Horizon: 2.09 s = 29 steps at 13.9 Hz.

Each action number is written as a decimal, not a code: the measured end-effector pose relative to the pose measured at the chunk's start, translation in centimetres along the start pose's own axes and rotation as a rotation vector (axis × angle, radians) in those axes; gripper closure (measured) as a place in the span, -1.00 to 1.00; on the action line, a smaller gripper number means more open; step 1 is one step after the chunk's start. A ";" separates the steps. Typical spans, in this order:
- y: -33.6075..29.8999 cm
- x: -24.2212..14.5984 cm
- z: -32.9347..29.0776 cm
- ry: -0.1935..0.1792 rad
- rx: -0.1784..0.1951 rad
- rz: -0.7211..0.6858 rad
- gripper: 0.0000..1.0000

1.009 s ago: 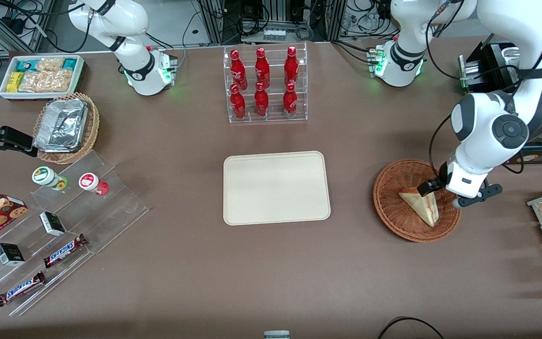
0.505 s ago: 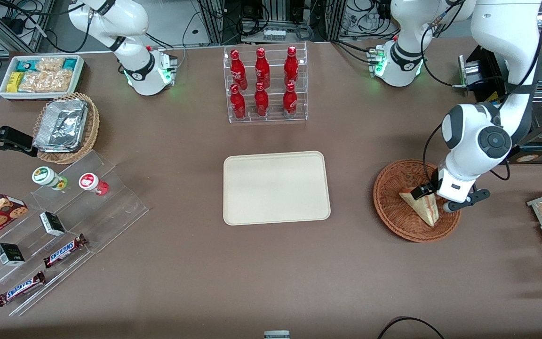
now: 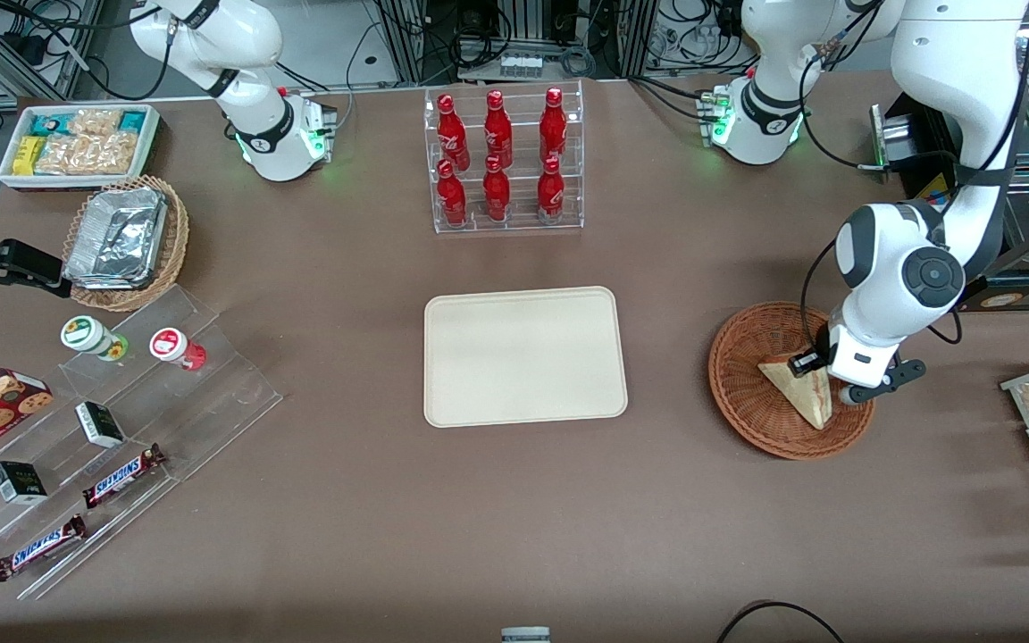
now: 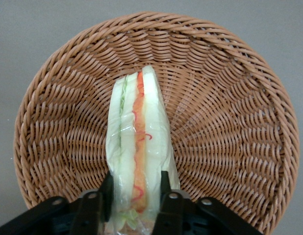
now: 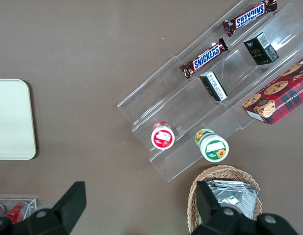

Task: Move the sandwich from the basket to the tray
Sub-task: 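Lower the left gripper and close it on the wrapped sandwich, then lift the sandwich and carry it over the cream tray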

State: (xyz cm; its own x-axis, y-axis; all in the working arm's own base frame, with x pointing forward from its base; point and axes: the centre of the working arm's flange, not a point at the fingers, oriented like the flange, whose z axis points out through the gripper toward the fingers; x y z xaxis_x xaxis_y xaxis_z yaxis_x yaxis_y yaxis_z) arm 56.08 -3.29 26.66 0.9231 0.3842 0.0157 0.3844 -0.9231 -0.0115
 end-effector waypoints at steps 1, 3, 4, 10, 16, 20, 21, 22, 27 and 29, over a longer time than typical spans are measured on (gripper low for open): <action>0.2 0.2 -0.3 0.006 -0.003 -0.001 0.49; 0.9 0.5 -1.2 0.003 -0.002 0.008 0.59; 1.5 0.6 -2.0 -0.009 0.004 0.017 0.59; 8.9 -0.8 -14.8 -0.081 0.051 0.136 0.71; 19.8 -7.9 -20.4 -0.078 0.066 0.322 0.71; 27.7 -13.3 -17.3 -0.089 0.092 0.380 0.71; 29.8 -14.7 -16.2 -0.091 0.100 0.390 0.71; 31.8 -16.1 -15.1 -0.092 0.107 0.399 0.71; 40.2 -21.7 -9.5 -0.062 0.098 0.404 0.71; 42.3 -23.8 -7.2 -0.046 0.080 0.410 0.71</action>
State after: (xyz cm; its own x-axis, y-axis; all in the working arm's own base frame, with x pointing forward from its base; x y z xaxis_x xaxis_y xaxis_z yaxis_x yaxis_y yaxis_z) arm 50.29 -51.56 32.96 0.9986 -0.0124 -0.0507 -0.0167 -0.9962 -0.0854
